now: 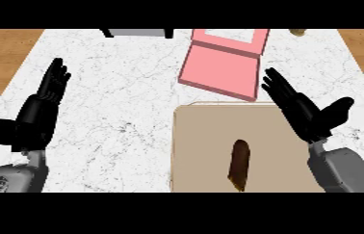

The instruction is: Pick the sweet potato from the tray and place it in the cardboard box

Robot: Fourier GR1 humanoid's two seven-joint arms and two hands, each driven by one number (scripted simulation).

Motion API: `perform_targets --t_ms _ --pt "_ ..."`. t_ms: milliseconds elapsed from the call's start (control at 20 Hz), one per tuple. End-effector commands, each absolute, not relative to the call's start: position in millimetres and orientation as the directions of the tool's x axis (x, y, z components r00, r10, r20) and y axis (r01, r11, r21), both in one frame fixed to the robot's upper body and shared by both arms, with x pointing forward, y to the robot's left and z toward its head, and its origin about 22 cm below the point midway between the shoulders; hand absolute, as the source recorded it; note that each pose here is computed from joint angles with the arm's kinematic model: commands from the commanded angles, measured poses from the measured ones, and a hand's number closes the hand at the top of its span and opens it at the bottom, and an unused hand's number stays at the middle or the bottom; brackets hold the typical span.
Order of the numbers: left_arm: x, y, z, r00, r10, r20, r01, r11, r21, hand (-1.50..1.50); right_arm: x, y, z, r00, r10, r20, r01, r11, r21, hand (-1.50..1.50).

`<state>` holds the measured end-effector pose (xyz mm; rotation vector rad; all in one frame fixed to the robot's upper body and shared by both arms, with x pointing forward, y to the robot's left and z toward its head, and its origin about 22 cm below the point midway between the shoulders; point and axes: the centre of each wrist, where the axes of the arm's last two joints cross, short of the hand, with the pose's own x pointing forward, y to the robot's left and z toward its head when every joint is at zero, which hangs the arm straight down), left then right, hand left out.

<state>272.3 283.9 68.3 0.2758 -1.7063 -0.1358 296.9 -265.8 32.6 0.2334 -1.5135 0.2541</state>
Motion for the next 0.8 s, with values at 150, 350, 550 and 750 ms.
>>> perform_targets --t_ms 150,350,550,750 --pt "275 287 76 -0.185 -0.373 0.909 0.0 0.925 0.38 0.0 306 -266 135 -0.265 0.335 0.904 -0.025 0.935 -0.354 -1.5" --pt "272 287 71 -0.169 -0.387 0.907 0.076 0.912 0.403 0.0 296 -311 160 -0.134 0.741 0.659 0.144 0.672 -0.726 -1.5" --pt "272 284 67 -0.178 -0.375 0.91 0.137 0.906 0.401 0.0 256 -273 179 -0.193 0.792 0.579 0.144 0.606 -0.782 -1.5" --pt "274 273 65 -0.208 -0.361 0.909 0.166 0.903 0.396 0.0 221 -250 167 -0.23 0.888 0.398 0.061 0.421 -0.905 -1.5"
